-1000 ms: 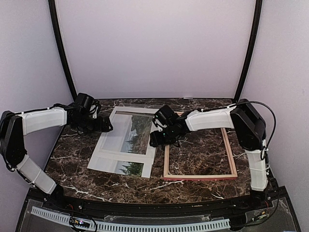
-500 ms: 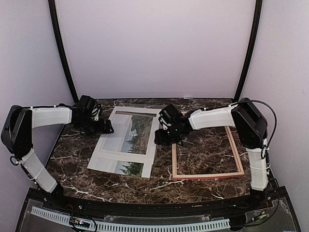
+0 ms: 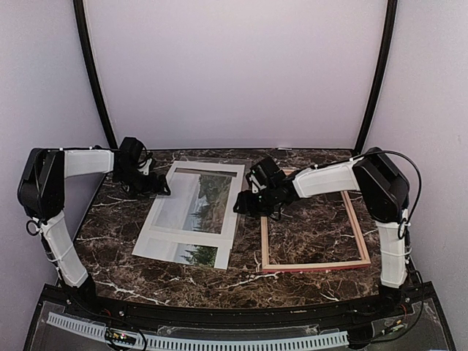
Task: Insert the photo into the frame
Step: Pick up the glass panel from the mat board.
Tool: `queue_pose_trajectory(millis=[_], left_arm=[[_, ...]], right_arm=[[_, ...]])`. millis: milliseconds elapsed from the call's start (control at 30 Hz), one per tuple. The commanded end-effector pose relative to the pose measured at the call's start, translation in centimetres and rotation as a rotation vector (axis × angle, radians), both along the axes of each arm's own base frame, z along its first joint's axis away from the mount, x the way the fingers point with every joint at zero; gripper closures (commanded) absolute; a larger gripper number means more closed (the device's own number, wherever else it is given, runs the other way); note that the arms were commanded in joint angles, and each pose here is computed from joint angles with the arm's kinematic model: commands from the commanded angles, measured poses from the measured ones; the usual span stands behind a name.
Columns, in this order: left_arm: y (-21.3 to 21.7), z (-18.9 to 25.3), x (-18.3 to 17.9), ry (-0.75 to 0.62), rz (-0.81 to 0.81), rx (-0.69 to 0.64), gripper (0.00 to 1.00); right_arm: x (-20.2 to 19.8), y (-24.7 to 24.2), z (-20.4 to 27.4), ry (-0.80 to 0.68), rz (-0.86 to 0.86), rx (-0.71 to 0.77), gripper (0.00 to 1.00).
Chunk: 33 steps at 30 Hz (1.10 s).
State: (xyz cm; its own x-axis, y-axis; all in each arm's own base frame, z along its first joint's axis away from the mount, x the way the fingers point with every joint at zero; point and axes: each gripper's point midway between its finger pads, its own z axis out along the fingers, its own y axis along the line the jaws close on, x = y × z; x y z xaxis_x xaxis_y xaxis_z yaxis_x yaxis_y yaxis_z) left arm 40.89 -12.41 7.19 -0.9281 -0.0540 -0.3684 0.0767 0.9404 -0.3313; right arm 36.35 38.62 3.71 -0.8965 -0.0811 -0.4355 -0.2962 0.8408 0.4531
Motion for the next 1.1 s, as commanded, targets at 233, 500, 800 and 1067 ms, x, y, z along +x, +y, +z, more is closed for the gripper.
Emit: queue_pose_trajectory(millis=[233, 500, 800, 1067], left_arm=[[-2.1, 0.4, -0.3, 0.051, -0.106, -0.118, 0.11], [-2.4, -1.3, -0.8, 0.094, -0.095, -0.125, 0.12], [-2.1, -3.8, -1.6, 0.152, -0.074, -0.069, 0.14], [-2.6, -4.9, -2.6, 0.182, -0.070, -0.059, 0.15]], right_arm=[[-1.2, -0.9, -1.4, 0.097, -0.053, 0.040, 0.34], [-1.4, -0.6, -1.9, 0.115, -0.053, 0.054, 0.34], [-1.4, 0.1, -2.0, 0.144, -0.056, 0.102, 0.35], [-1.4, 0.5, -1.7, 0.169, -0.062, 0.178, 0.39]])
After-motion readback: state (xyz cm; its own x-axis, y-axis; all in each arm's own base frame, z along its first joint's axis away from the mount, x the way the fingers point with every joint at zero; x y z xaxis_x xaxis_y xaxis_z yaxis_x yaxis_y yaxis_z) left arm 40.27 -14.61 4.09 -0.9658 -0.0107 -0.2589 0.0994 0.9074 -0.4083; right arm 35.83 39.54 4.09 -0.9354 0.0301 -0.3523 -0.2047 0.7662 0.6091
